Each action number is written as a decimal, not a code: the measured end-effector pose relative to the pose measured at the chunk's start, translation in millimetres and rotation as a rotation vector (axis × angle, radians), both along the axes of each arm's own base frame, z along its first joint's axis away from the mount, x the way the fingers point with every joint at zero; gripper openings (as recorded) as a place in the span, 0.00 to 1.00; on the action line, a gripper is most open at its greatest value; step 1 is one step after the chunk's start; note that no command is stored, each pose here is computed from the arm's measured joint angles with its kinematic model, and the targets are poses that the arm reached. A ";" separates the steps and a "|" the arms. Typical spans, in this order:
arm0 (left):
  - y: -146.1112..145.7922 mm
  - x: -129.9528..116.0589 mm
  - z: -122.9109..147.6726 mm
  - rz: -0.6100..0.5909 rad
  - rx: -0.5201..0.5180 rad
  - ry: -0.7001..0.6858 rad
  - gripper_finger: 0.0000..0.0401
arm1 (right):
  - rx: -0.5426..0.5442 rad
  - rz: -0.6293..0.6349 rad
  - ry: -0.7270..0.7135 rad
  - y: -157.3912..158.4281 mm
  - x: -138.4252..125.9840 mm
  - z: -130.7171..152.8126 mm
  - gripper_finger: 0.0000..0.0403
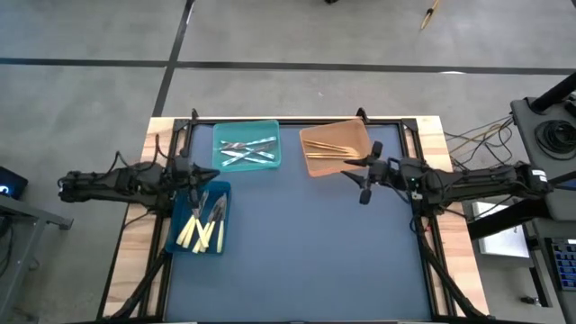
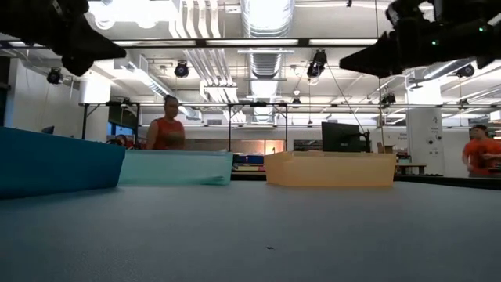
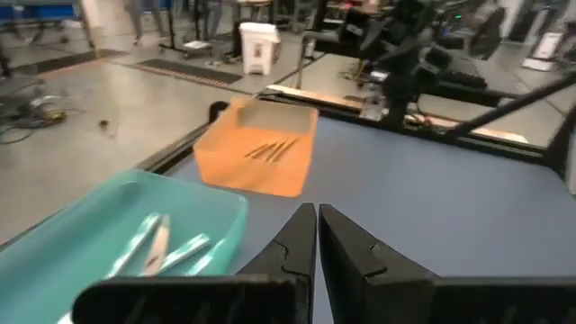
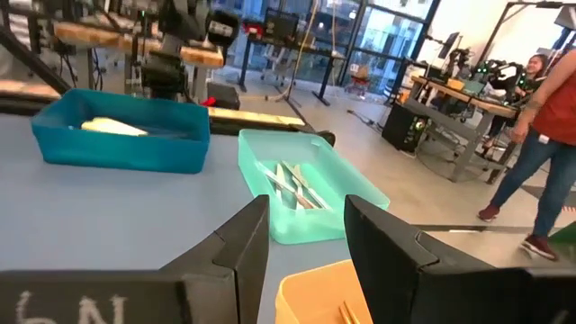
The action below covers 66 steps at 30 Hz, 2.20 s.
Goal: Sort silverware by color (type)
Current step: Return to Home Position
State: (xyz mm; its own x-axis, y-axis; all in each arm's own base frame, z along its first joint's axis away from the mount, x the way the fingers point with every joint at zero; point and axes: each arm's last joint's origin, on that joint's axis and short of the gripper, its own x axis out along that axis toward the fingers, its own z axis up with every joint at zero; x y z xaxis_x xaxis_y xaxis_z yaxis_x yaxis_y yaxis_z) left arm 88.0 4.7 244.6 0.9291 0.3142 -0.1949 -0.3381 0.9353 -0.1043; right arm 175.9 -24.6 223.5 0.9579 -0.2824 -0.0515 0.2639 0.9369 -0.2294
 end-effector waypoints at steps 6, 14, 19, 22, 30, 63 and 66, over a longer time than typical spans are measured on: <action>-0.7 3.0 -25.5 -0.013 -0.023 -0.048 0.00 | 0.030 -0.001 -0.083 2.7 -24.0 -7.4 0.34; -3.4 11.6 -63.7 -0.094 -0.029 -0.137 0.00 | 0.011 0.003 -0.263 6.4 -57.8 -11.3 0.34; -5.0 14.5 -78.7 -0.146 -0.023 -0.180 0.00 | 0.008 0.005 -0.355 8.1 -72.6 -22.0 0.34; -6.1 15.6 -79.8 -0.183 0.003 -0.170 0.00 | 0.022 -0.002 -0.359 8.3 -78.2 -27.7 0.34; -3.2 18.3 -85.1 -0.080 0.054 -0.096 0.00 | 0.089 -0.008 -0.193 8.5 -80.7 -46.3 0.34; -0.8 22.2 -89.2 0.020 0.040 -0.031 0.00 | 0.296 -0.016 -0.151 8.2 -77.1 -55.4 0.34; -0.8 22.2 -89.3 0.020 0.040 -0.029 0.00 | 0.296 -0.016 -0.151 8.2 -77.1 -55.4 0.34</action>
